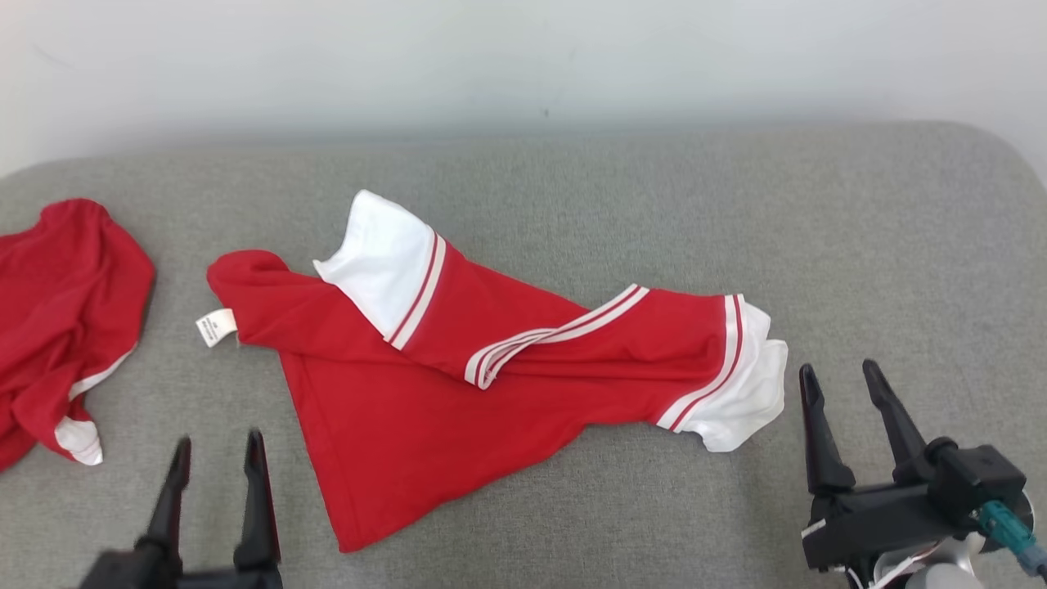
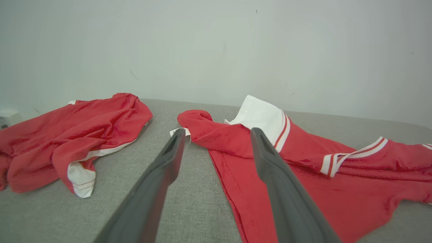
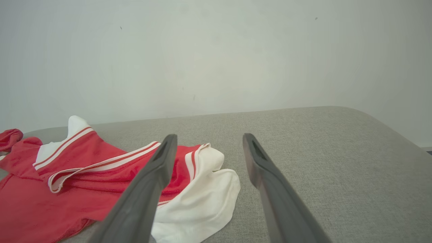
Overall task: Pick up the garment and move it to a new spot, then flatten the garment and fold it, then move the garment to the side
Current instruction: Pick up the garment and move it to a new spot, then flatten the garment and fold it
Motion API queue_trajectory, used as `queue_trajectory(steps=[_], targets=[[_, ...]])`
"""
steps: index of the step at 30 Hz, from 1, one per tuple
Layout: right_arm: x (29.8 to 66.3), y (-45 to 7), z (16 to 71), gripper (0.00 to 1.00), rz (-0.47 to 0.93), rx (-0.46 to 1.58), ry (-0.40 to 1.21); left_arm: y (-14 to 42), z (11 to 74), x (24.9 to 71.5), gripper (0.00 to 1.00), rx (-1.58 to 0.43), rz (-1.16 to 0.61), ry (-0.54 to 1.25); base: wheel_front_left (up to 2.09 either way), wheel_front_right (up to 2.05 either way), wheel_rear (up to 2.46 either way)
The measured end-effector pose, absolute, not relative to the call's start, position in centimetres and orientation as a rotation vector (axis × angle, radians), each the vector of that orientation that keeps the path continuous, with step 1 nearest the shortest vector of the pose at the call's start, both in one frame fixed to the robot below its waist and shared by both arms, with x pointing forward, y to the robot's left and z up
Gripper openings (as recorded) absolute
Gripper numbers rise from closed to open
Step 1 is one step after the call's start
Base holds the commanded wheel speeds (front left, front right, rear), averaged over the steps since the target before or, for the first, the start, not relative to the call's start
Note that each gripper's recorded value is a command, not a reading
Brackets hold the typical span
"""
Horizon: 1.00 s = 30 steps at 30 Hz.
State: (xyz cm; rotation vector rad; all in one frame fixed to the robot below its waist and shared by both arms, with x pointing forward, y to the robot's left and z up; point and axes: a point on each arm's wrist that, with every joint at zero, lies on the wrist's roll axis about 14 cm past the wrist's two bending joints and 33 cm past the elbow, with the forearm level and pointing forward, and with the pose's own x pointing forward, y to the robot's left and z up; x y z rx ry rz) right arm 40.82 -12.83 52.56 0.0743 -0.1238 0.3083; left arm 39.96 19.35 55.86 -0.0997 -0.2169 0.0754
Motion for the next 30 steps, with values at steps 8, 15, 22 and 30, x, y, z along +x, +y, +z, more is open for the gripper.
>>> queue_trajectory(steps=[8, 15, 22, 30], targets=[[38.5, -12.5, 53.1, 1.00, 0.308, 0.071, -0.127, 18.9, 54.9, 36.8, 1.00, -0.076, 0.069, -0.184, 0.00, 0.00, 0.00], [36.3, -12.3, 53.8, 1.00, 0.307, 0.057, -0.133, 18.7, 55.4, 35.8, 1.00, -0.057, 0.053, -0.187, 0.00, 0.00, 0.00], [34.8, -13.3, 54.0, 1.00, 0.273, 0.045, -0.124, 18.6, 55.5, 35.9, 1.00, -0.041, 0.039, -0.172, 0.00, 0.00, 0.00], [34.3, -13.8, 54.2, 1.00, 0.251, 0.046, -0.121, 18.3, 55.2, 36.3, 1.00, -0.039, 0.032, -0.152, 0.00, 0.00, 0.00]])
